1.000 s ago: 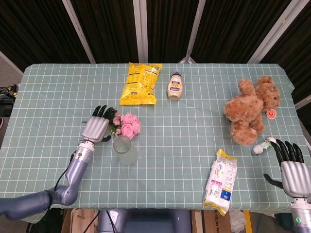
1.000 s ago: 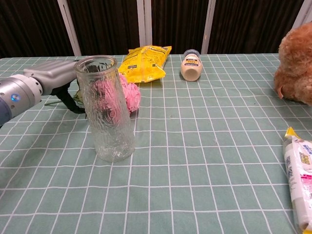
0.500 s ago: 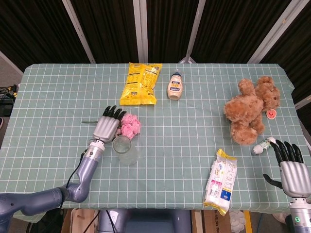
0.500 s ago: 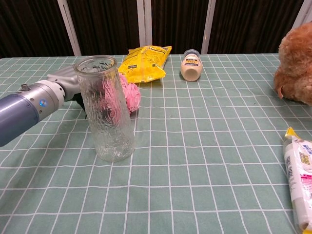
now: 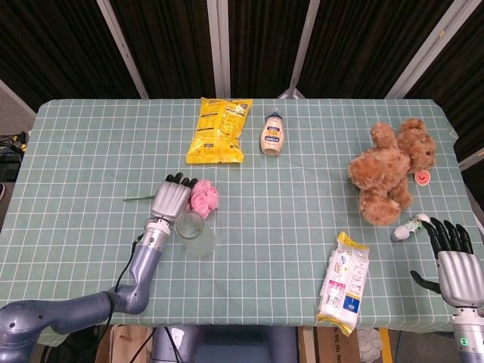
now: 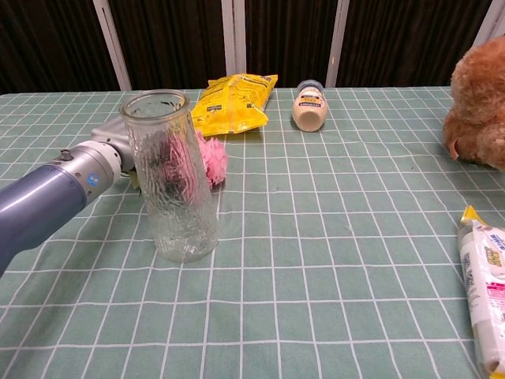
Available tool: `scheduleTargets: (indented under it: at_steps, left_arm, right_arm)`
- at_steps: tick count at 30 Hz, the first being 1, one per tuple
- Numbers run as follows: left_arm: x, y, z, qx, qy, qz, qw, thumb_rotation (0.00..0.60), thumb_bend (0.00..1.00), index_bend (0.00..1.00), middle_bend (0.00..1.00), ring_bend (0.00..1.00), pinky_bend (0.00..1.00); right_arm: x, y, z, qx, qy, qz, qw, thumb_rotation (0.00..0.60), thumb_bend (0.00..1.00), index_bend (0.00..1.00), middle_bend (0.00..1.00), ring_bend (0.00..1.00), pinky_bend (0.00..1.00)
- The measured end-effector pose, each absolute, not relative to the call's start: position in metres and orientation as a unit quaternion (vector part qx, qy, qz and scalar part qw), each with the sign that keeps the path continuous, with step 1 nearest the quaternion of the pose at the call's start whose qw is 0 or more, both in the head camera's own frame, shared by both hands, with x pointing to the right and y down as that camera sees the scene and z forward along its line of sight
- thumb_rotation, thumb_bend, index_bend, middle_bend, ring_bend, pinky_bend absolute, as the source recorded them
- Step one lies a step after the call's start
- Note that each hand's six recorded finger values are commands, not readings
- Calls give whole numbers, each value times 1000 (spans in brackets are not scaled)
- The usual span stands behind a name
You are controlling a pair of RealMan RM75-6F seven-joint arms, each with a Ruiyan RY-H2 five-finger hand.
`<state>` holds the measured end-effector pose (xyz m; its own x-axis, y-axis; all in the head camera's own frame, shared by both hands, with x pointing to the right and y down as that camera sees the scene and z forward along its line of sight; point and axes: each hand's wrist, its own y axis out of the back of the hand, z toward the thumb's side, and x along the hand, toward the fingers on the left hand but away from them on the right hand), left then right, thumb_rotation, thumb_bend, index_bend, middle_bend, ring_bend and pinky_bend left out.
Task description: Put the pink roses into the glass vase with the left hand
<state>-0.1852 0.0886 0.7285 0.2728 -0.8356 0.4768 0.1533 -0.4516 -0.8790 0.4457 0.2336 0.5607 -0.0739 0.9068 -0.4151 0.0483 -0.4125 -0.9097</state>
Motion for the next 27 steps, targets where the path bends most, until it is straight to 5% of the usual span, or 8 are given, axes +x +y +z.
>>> scheduleTargets:
  at_steps: [14,27]
  left_arm:
    - [-207,71,710,-635,313,-528,469,600,441,339,420,288,385]
    - [-289,34,612,-657,485,-412,404,600,440,338,394,288,424]
  right_arm:
    - [445,234,558,-585,-416,602,350,600,171,123,105,37,0]
    - [439,236,555,-599,-417,590,345,600,171,123,105,37,0]
